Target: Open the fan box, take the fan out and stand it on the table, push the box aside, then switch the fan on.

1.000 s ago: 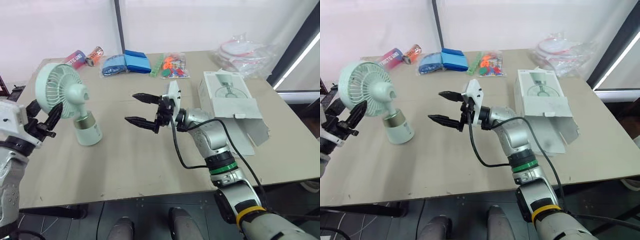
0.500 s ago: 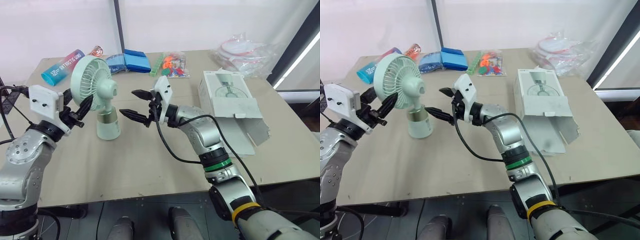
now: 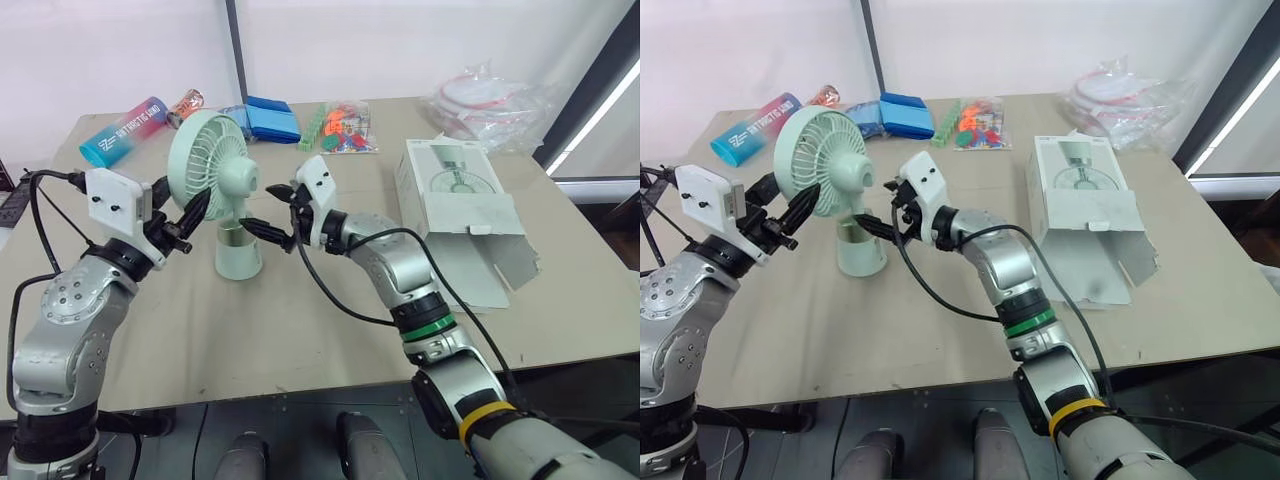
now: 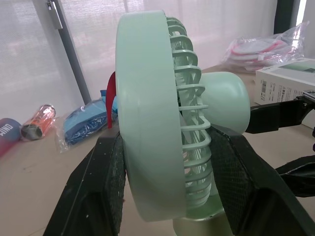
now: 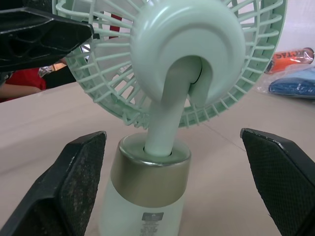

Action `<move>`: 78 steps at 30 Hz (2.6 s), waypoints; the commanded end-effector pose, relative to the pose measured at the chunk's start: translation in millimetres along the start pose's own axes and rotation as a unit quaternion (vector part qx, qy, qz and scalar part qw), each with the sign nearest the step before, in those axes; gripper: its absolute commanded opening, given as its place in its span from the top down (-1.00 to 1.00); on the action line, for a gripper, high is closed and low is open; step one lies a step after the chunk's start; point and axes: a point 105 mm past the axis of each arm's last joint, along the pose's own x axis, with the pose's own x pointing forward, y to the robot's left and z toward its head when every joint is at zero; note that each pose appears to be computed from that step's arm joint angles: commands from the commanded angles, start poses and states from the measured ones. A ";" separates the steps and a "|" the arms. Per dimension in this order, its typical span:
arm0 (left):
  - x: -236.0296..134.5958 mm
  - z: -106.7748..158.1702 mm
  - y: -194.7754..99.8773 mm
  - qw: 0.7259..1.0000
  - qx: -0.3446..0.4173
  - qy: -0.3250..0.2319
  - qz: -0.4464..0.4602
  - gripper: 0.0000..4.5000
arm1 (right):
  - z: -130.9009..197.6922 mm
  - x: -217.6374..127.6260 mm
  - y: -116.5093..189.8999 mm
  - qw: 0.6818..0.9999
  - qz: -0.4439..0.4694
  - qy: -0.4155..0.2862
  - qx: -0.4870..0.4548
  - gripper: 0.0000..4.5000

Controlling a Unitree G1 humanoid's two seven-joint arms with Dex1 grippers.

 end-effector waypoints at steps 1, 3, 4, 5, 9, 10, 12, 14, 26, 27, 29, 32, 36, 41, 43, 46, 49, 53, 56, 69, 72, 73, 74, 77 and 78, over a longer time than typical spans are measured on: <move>2.4 31.7 -7.0 0.998 0.020 -0.059 -0.012 0.09 | 15.1 4.8 -0.7 1.000 -0.003 -0.018 -0.007 -1.00; 3.6 32.4 -8.3 0.998 0.020 -0.061 -0.014 0.09 | 14.9 6.0 -1.0 1.000 -0.004 -0.017 -0.006 -1.00; 4.4 33.1 -9.5 0.998 0.019 -0.063 -0.016 0.09 | 14.5 6.3 -1.4 1.000 -0.005 -0.015 -0.006 -1.00; 5.6 34.6 -11.6 0.998 0.017 -0.066 -0.018 0.09 | 13.4 7.0 -2.3 1.000 -0.008 -0.012 -0.006 -1.00; 7.1 33.4 -19.1 0.997 0.024 -0.063 -0.031 0.09 | 11.7 7.9 -5.3 1.000 -0.016 -0.009 -0.004 -1.00; 6.9 32.6 -20.6 0.997 0.022 -0.062 -0.033 0.09 | 11.5 8.1 -5.7 1.000 -0.017 -0.008 -0.003 -1.00; 6.8 32.1 -22.5 0.997 0.019 -0.062 -0.035 0.09 | 11.2 8.3 -6.2 1.000 -0.019 -0.008 -0.003 -1.00; 6.9 31.6 -26.2 0.997 0.016 -0.063 -0.040 0.09 | 10.9 8.4 -6.8 1.000 -0.021 -0.008 -0.002 -0.88; 7.5 26.6 -26.5 0.998 0.026 -0.053 -0.038 0.09 | 9.0 6.8 -6.8 1.000 -0.019 -0.006 -0.006 0.83; 7.6 26.0 -26.6 0.998 0.027 -0.052 -0.038 0.09 | 8.8 6.6 -5.9 1.000 -0.016 -0.006 -0.007 0.83; 8.0 25.4 -26.9 0.998 0.027 -0.052 -0.039 0.09 | 8.5 6.7 -4.6 1.000 -0.013 -0.006 -0.009 0.83; 8.1 25.0 -27.3 0.998 0.027 -0.052 -0.039 0.09 | 8.6 6.7 -3.7 1.000 -0.010 -0.007 -0.009 0.83; 7.5 23.7 -29.5 0.997 0.030 -0.049 -0.046 0.09 | 9.6 6.7 -3.8 1.000 -0.010 -0.009 -0.008 0.83; 4.8 21.2 -30.3 0.997 0.029 -0.045 -0.055 0.09 | 12.6 7.3 -5.4 1.000 -0.014 -0.016 0.000 0.83; 3.0 18.3 -31.1 0.997 0.027 -0.038 -0.061 0.09 | 13.2 7.3 -5.9 1.000 -0.015 -0.018 0.003 0.83; -0.1 10.9 -34.0 0.997 0.017 -0.020 -0.074 -0.34 | 14.4 7.3 -6.7 1.000 -0.017 -0.021 0.005 0.83; -0.7 9.8 -34.7 0.997 0.007 -0.017 -0.080 -0.76 | 15.4 7.6 -7.9 1.000 -0.020 -0.022 0.006 0.83; -6.0 5.4 -34.9 0.996 0.006 -0.006 -0.093 -0.99 | 17.3 6.6 -10.7 0.999 -0.027 -0.027 0.011 0.83; -12.7 2.3 -25.6 0.996 0.010 0.006 -0.089 -0.99 | 17.7 6.1 -12.2 0.999 -0.030 -0.028 0.011 0.83; -33.1 22.9 27.8 0.999 0.014 -0.007 -0.033 -0.99 | 16.6 -0.7 -18.1 0.999 -0.035 -0.025 0.005 0.83; -38.6 20.3 40.2 1.000 0.023 0.006 -0.019 -0.99 | 18.0 -4.6 -19.8 0.999 -0.032 -0.028 0.002 0.83; -41.2 19.4 44.1 1.000 0.022 0.009 -0.018 -0.99 | 19.0 -6.9 -20.1 0.999 -0.028 -0.030 -0.001 0.83; -44.2 17.3 48.9 1.000 0.016 0.014 -0.014 -0.99 | 20.2 -9.7 -20.3 0.999 -0.023 -0.033 -0.004 0.83; -49.9 12.8 57.8 1.000 -0.006 0.013 -0.004 -0.99 | 21.8 -16.7 -22.6 0.999 -0.014 -0.037 -0.011 0.83; -52.2 8.3 60.8 1.000 -0.009 0.018 0.000 -0.76 | 22.2 -19.6 -23.2 0.999 -0.011 -0.038 -0.015 0.83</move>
